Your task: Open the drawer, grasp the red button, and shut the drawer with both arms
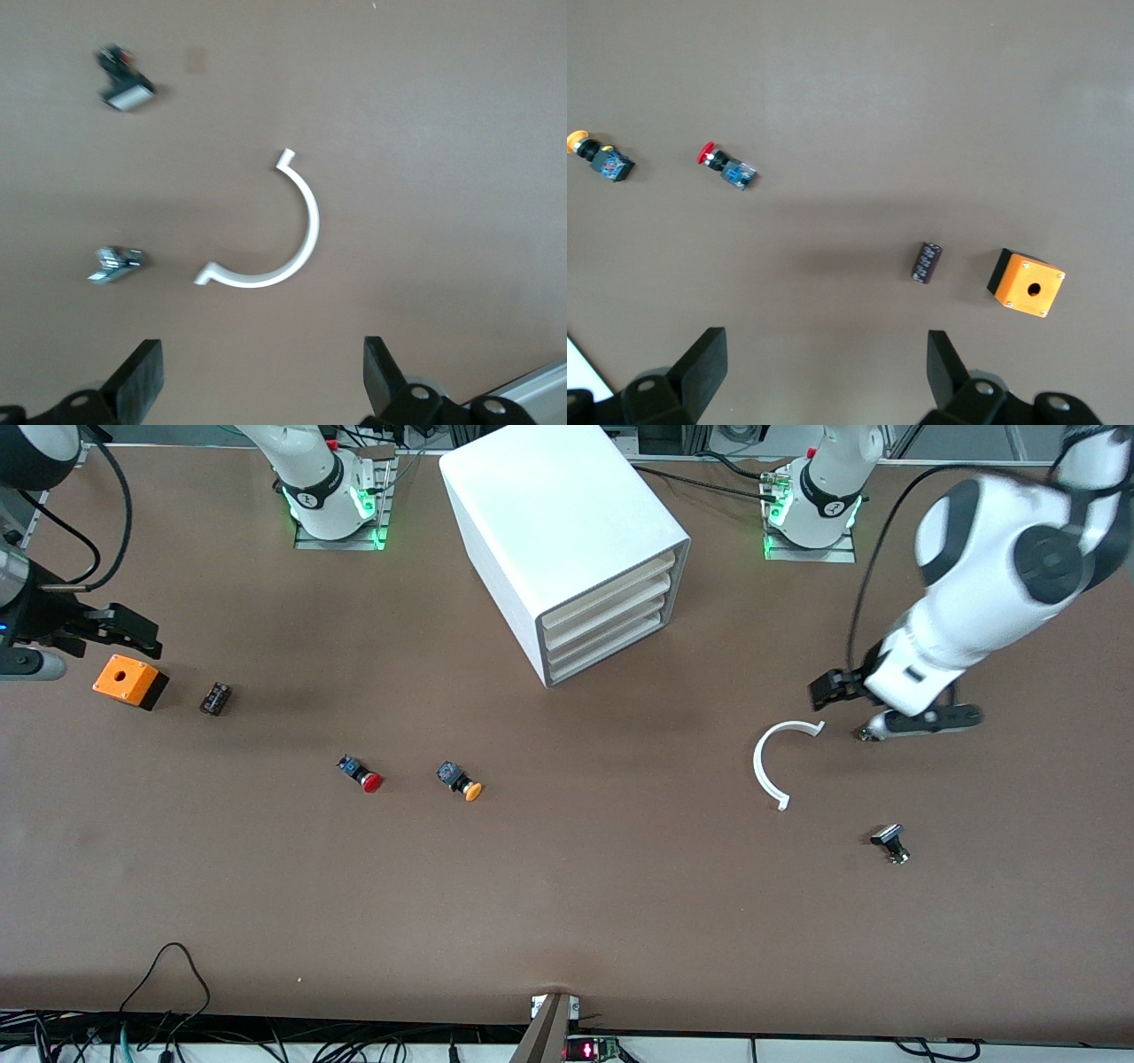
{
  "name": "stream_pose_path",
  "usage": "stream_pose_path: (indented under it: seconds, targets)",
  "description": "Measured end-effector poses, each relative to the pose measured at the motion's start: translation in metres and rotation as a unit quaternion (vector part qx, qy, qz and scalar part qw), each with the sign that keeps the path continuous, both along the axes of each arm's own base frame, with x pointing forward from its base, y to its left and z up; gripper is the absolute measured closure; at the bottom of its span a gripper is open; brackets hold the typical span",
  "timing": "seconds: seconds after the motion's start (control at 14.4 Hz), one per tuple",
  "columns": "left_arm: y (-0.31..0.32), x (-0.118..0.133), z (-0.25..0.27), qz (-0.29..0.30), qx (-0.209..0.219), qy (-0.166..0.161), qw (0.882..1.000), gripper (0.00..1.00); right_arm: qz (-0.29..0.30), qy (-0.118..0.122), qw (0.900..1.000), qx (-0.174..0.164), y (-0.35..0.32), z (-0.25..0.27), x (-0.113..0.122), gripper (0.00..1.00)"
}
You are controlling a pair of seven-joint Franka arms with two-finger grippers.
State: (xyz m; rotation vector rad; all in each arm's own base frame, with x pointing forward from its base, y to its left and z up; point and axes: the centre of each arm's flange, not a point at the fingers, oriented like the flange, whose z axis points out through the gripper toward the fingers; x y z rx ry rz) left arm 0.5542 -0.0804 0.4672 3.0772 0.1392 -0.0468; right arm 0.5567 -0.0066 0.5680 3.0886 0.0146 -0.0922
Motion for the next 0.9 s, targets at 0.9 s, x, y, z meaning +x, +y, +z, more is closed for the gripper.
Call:
stream_pose_path:
  seconds: [0.9]
  targets:
    - [0.073, -0.010, 0.083, -0.024, 0.018, 0.022, 0.999, 0.00, -0.008, -0.003, 1.000, 0.000, -0.004, 0.003, 0.000, 0.00]
